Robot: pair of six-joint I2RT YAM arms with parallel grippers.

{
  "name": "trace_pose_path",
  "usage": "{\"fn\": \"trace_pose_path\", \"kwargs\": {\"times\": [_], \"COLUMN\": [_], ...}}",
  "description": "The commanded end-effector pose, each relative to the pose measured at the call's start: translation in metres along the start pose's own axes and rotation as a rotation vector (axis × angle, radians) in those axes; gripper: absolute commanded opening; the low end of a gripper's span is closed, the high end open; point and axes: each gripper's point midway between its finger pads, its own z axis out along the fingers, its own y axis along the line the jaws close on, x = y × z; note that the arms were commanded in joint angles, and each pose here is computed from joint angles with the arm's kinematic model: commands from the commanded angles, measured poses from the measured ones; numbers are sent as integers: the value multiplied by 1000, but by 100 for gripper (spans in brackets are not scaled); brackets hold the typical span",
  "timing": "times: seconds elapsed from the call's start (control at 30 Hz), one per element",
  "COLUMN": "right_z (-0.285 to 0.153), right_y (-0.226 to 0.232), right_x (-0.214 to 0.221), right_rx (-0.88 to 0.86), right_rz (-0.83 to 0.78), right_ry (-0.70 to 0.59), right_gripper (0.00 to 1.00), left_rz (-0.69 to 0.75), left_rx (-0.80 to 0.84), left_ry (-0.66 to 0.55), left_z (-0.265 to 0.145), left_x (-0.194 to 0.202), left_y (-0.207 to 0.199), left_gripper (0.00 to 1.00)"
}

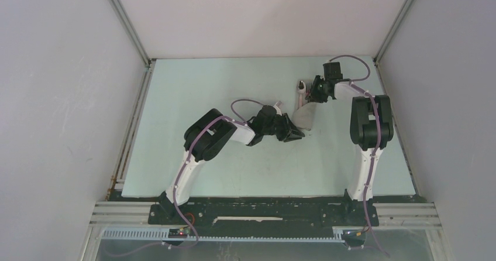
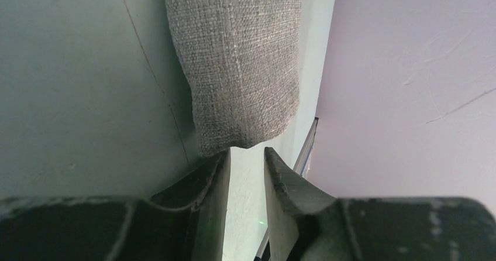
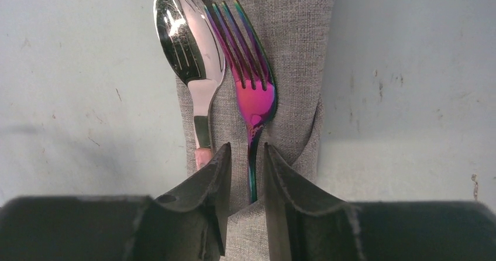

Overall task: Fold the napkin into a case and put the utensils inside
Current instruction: Insert the fork into the folded napkin, then reset both arms

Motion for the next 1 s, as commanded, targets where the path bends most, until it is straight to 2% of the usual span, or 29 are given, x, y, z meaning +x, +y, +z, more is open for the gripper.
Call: {"fn": "trace_pose_path", "kwargs": {"times": [0.0,0.23,0.37,0.47,0.53,0.6,0.77,0.83,0.87,0.9,0.97], "right_z": [-46,-126,-173,-215,-250,-293,-408,-456,-473,-492,-526], "right_y": [22,37,46,78,101,119,121,115,112,109,103], "right_x": [-38,-69,-48,-5,27,54,87,94,97,101,104], "right_rx": [5,108,190,94,0,-129,-383,-469,-495,-529,-562], "right_rz": [-57,-191,-260,-324,-410,-470,-428,-396,-391,-398,-396], "right_ry": [-100,-231,-220,-187,-209,-257,-407,-507,-540,-571,-636], "right_gripper": [36,51,58,60,60,66,70,79,93,99,100], "left_rz": [86,180,249,382,478,571,782,837,860,880,907], "left_rx": [50,21,-30,-139,-182,-226,-289,-303,-308,-313,-314], "left_ry": [-37,-80,-121,-175,-241,-311,-533,-627,-665,-700,-761], "left_z": [-13,-54,-95,-140,-181,-225,-341,-386,-406,-424,-459], "left_x": [-9,-1,9,12,9,6,-4,-6,-6,-6,-4], "left_y": [-30,-49,-53,-52,-72,-91,-155,-180,-191,-202,-224], "left_gripper": [34,42,48,53,57,61,71,75,76,77,79]}}
